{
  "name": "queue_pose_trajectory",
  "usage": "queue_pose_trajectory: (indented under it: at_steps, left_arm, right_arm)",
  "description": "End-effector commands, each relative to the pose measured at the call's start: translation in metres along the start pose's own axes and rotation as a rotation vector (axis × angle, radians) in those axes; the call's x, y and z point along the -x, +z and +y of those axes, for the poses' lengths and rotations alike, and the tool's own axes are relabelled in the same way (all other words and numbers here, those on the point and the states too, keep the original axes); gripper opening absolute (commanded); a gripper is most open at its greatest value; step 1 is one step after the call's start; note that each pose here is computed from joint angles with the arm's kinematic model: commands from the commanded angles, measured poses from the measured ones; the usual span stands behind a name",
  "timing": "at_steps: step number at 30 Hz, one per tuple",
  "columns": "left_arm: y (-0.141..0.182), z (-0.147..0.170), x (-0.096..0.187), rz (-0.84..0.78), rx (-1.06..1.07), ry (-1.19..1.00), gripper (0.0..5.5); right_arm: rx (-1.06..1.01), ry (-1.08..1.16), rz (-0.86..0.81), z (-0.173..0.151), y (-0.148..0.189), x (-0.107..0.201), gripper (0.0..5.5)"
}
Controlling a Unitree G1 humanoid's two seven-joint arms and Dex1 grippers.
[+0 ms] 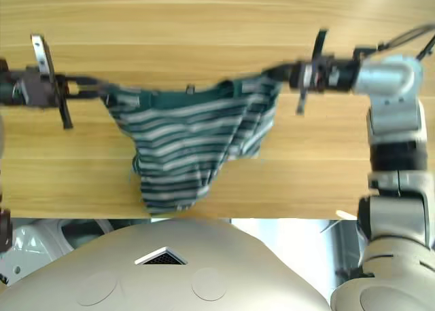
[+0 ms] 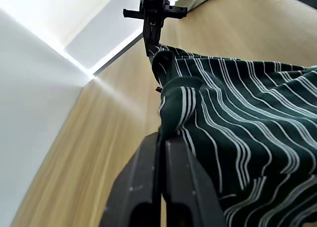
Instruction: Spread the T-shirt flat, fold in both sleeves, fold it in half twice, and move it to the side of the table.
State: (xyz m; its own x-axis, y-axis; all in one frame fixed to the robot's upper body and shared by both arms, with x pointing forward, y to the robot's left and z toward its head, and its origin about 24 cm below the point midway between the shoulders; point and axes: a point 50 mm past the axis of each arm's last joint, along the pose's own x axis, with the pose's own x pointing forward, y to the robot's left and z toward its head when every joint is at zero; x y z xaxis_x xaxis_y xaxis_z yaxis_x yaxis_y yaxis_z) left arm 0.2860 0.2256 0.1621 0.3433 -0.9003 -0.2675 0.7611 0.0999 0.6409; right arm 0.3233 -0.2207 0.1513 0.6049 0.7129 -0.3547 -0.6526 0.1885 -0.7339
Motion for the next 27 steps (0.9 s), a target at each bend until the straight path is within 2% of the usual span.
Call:
queue_pose_trajectory:
  at_steps: [1,2,3,7,11,16,18,21,23,27]
  left_arm:
    - [0.13,0.214,0.064,0.016,-0.343,1.237,0.0]
    - [0.136,0.213,0.076,-0.042,-0.359,1.263,0.0]
    - [0.124,0.204,0.078,-0.056,-0.356,1.218,0.0]
    - [0.037,0.15,0.056,0.168,-0.366,0.992,0.0]
    - [-0.012,0.104,0.036,0.224,-0.357,0.902,0.0]
    - [-0.053,0.03,0.005,0.072,-0.094,0.67,0.0]
    - [-0.06,-0.002,0.0,-0.015,0.014,0.562,0.0]
    - [-0.06,-0.049,0.007,-0.128,0.137,0.352,0.0]
    - [-0.054,-0.067,0.016,-0.163,0.167,0.242,0.0]
    - [-0.04,-0.089,0.037,-0.163,0.176,0.097,0.0]
  right_arm:
    - [0.037,-1.184,0.04,-0.204,0.082,0.057,0.03]
    - [0.048,-1.171,0.005,-0.202,0.082,0.059,0.03]
    - [0.077,-1.12,0.012,-0.192,0.072,0.054,0.03]
    - [0.117,-0.939,0.1,-0.138,0.021,0.026,0.03]
    - [0.108,-0.837,0.115,-0.102,-0.004,0.006,0.03]
    - [0.084,-0.726,0.119,-0.071,-0.022,-0.001,0.03]
    - [0.079,-0.653,0.103,-0.055,-0.027,-0.005,0.03]
    - [0.081,-0.391,-0.001,-0.01,-0.029,-0.009,0.03]
    - [0.073,-0.213,-0.065,0.02,-0.027,-0.003,0.03]
    - [0.016,0.27,-0.179,0.096,-0.014,0.03,0.03]
